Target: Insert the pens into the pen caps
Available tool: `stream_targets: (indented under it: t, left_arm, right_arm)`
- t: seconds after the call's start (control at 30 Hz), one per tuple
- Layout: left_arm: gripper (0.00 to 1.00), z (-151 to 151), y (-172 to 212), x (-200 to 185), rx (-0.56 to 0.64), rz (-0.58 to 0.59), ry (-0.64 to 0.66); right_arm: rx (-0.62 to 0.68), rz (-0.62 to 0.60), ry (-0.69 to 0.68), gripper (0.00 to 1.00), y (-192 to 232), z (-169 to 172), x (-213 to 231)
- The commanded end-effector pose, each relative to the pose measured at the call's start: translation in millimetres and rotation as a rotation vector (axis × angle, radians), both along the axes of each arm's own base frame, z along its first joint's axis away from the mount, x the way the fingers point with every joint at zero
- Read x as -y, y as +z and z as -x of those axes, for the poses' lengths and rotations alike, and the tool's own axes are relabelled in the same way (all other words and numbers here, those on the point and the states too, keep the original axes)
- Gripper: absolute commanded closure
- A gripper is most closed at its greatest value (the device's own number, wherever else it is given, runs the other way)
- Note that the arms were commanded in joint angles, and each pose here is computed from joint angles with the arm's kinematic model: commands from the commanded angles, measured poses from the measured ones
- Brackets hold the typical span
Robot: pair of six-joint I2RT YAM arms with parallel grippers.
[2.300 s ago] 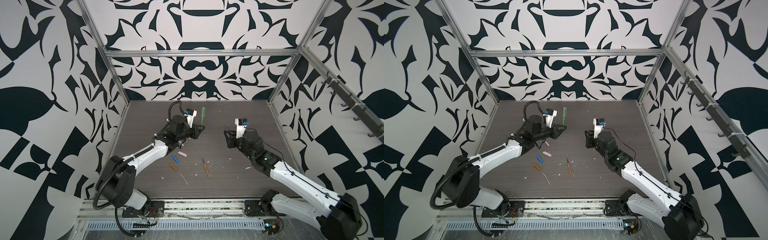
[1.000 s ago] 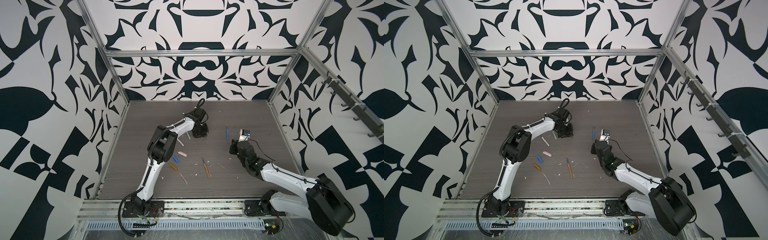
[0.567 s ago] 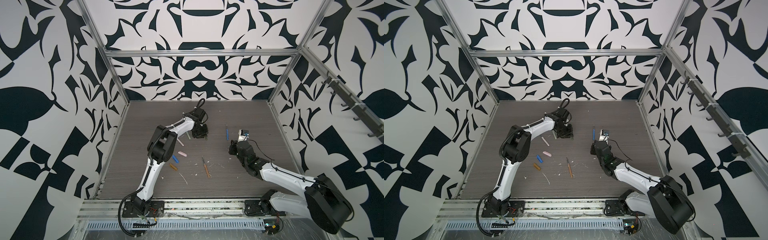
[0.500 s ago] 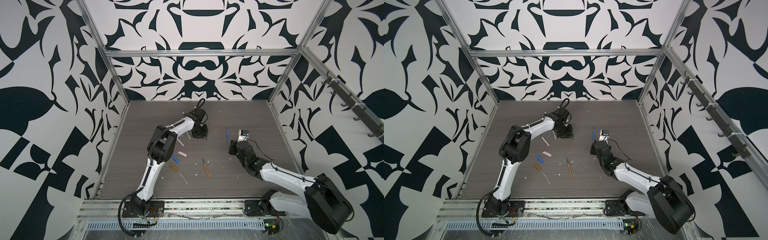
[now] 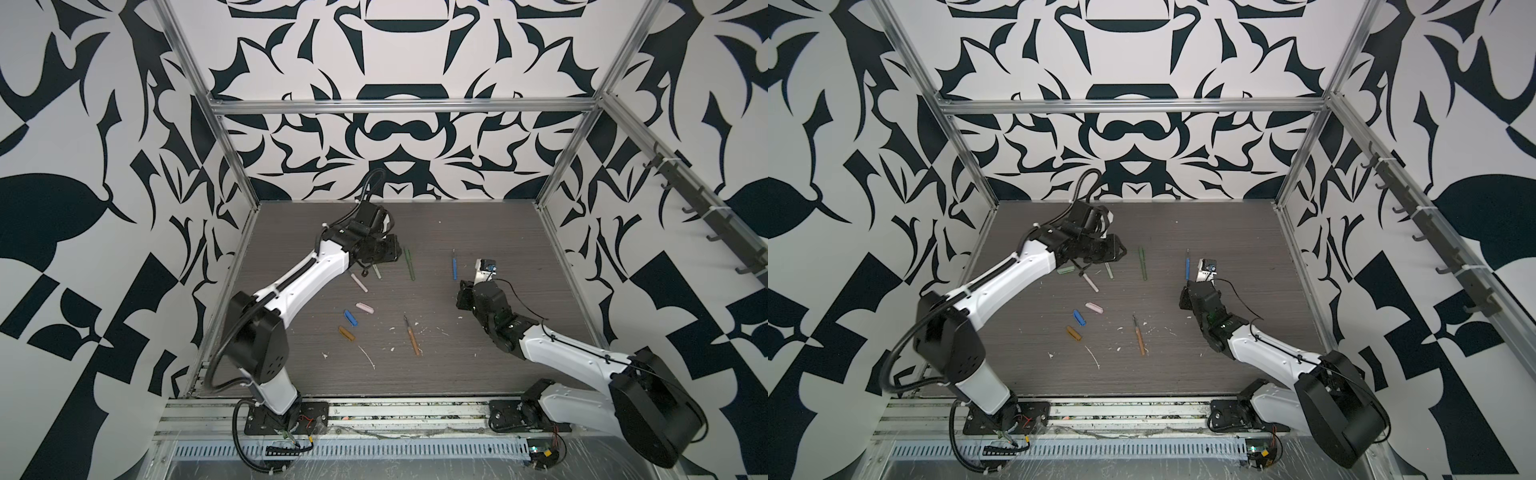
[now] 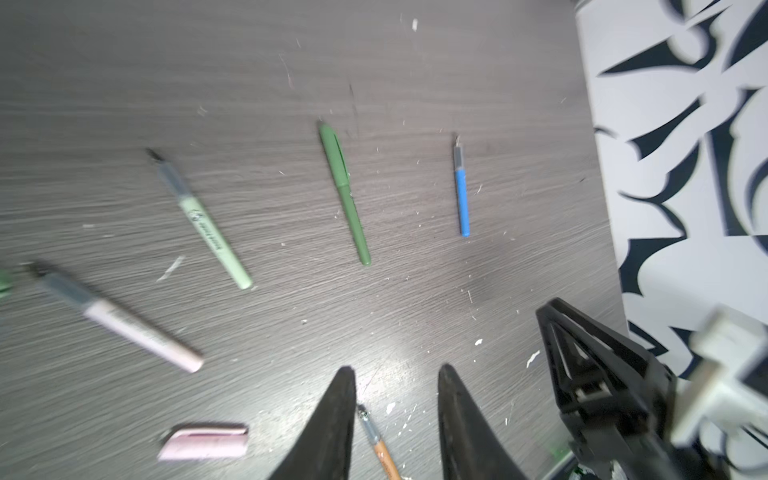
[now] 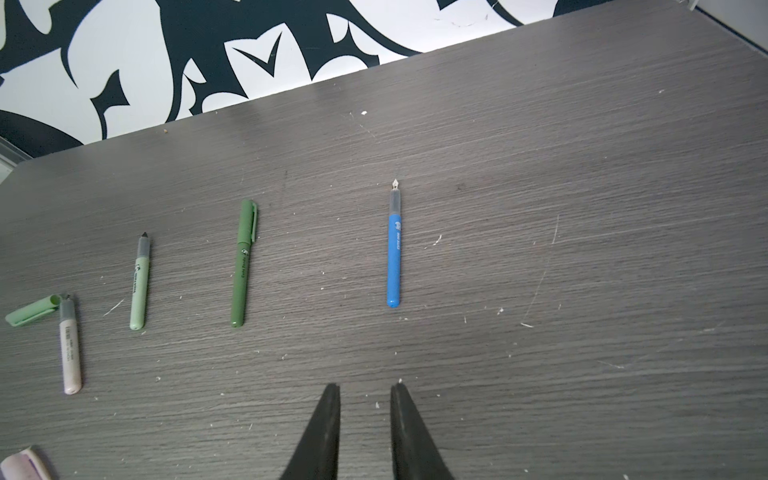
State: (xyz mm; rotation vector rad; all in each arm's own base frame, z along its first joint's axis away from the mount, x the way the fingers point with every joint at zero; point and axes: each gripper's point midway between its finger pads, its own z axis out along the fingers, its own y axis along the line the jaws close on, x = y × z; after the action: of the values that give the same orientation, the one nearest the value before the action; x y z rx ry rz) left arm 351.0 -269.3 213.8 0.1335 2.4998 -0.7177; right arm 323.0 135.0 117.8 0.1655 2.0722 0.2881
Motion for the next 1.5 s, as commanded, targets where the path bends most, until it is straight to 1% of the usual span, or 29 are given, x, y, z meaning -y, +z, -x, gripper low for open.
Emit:
stream_targets:
  t: [0.0,0.1,0.17,0.2,0.23,0.3,0.33,0.4,0.47,0.5,0.6,0.7,0.8,0.93,1.07,1.23,1.37,1.47]
  left_arm:
    - [0.65,6.4,-15.4,-39.5,0.029,-0.036,0.106]
    - [0.65,12.3,4.8,-69.8,0.127,0.012,0.189]
    - [0.64,13.9,37.1,-84.6,0.257,0.055,0.221]
    - [0.62,11.8,54.4,-88.3,0.336,0.079,0.222]
    - [0.59,10.1,71.0,-91.4,0.418,0.099,0.224]
    - [0.52,5.1,100.0,-97.4,0.550,0.134,0.254]
    - [0.50,1.4,114.0,-101.0,0.607,0.151,0.276]
    - [0.47,-6.6,130.7,-105.5,0.664,0.177,0.291]
    - [0.44,-14.3,138.0,-110.4,0.670,0.190,0.290]
    - [0.42,-18.4,136.2,-114.3,0.657,0.190,0.303]
    - [0.41,-28.4,120.2,-129.0,0.597,0.213,0.359]
    - [0.41,-31.4,100.7,-153.9,0.514,0.251,0.462]
    - [0.40,-29.0,87.9,-178.5,0.455,0.299,0.557]
    - [0.38,-26.7,90.4,-186.3,0.471,0.306,0.573]
    - [0.37,-26.2,92.5,-189.4,0.475,0.298,0.575]
    - [0.37,-26.1,90.1,-189.1,0.468,0.303,0.573]
    - [0.36,-27.1,91.1,-186.1,0.466,0.315,0.555]
    - [0.36,-27.6,91.8,-181.9,0.465,0.332,0.532]
  right_arm:
    - [0.020,-0.038,0.029,0.77,15.3,-10.1,-13.6]
    - [-0.015,-0.040,0.093,0.81,10.5,-13.2,-28.8]
    - [-0.038,-0.043,0.162,0.85,7.3,-15.3,-45.1]
    - [-0.063,-0.044,0.231,0.88,4.1,-13.1,-60.8]
    - [-0.083,-0.019,0.270,0.89,2.3,-12.0,-71.5]
    - [-0.140,0.034,0.278,0.90,-1.7,-11.6,-82.8]
    - [-0.180,0.046,0.306,0.90,0.2,-11.4,-94.7]
    - [-0.253,0.083,0.368,0.92,3.0,-5.9,-118.4]
    - [-0.308,0.113,0.427,0.91,6.1,2.9,-141.6]
    - [-0.325,0.116,0.475,0.88,7.5,10.1,-157.3]
    - [-0.386,0.143,0.585,0.81,3.1,31.2,-197.2]
    - [-0.425,0.196,0.672,0.77,-6.7,48.9,-232.3]
    - [-0.446,0.229,0.743,0.75,-14.7,60.2,-263.1]
    - [-0.457,0.241,0.830,0.75,-23.2,68.1,-296.2]
    - [-0.468,0.259,0.889,0.76,-31.4,70.4,-317.3]
    - [-0.470,0.294,0.905,0.76,-43.5,60.8,-331.7]
    - [-0.466,0.329,0.919,0.79,-52.2,54.4,-339.8]
    - [-0.470,0.333,0.923,0.81,-57.2,52.0,-344.7]
